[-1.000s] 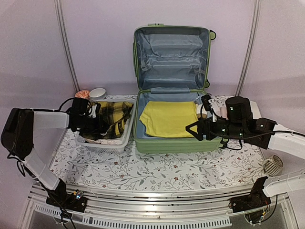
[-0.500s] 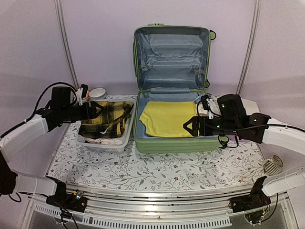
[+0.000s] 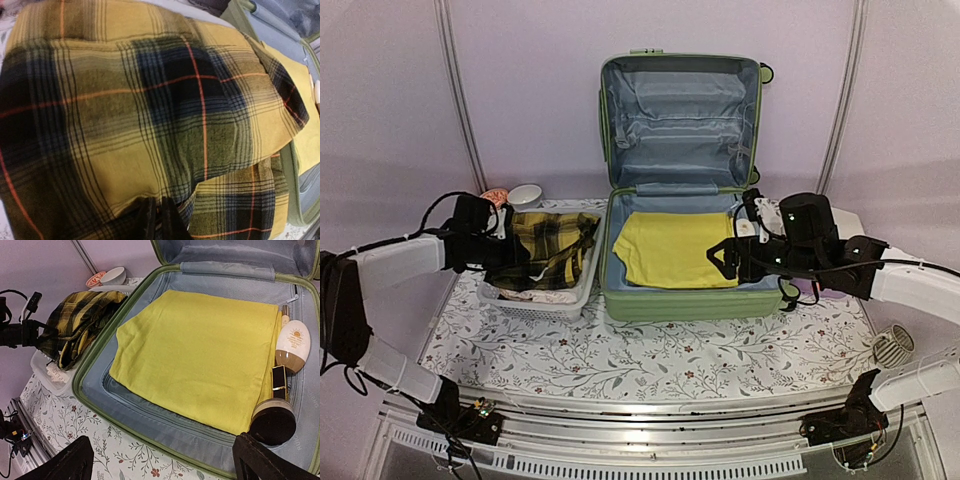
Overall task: Open, take out, and arrange the luggage
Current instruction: Adjust the clothes in the bin.
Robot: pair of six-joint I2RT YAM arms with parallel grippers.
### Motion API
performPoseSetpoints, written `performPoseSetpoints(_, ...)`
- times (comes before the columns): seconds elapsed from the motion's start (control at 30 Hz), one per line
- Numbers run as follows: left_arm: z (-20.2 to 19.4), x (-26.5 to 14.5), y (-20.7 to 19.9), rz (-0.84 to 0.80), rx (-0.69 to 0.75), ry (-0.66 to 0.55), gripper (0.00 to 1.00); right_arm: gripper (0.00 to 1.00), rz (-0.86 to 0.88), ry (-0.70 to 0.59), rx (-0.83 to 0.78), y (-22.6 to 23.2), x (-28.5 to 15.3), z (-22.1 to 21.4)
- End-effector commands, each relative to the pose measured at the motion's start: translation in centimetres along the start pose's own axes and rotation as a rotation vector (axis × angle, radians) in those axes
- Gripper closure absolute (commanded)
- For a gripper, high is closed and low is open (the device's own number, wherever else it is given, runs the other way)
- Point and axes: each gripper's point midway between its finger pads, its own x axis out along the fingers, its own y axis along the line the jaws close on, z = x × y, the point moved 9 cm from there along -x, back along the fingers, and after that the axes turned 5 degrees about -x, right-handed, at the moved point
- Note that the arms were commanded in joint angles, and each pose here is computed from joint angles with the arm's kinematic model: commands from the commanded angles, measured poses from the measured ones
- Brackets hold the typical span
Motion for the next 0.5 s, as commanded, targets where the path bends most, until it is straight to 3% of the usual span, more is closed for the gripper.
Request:
performPoseSetpoints(0.0,3.0,-1.6,-1.0,0.003,0.016,-0.114,0.96,0.01,-0.007,-0.055,0.005,-0.2,-0.2,0.7)
performPoseSetpoints(0.03,3.5,-2.3,-1.4,-0.005,0.024,-0.141,1.0,0.01,-0.007,-0.053,0.005,-0.2,-0.2,0.6)
performPoseSetpoints(0.2,5.9,-3.9,-1.2,0.034,0.03,-0.264,1.0,0.01,-0.028,-0.054,-0.006,-0.3,0.0,0.6)
performPoseSetpoints(0.47,8.2,1.4,1.8,0.078,-0.044,-0.204,1.0,0.01,-0.011,-0.059,0.019,0.0,0.5,1.1)
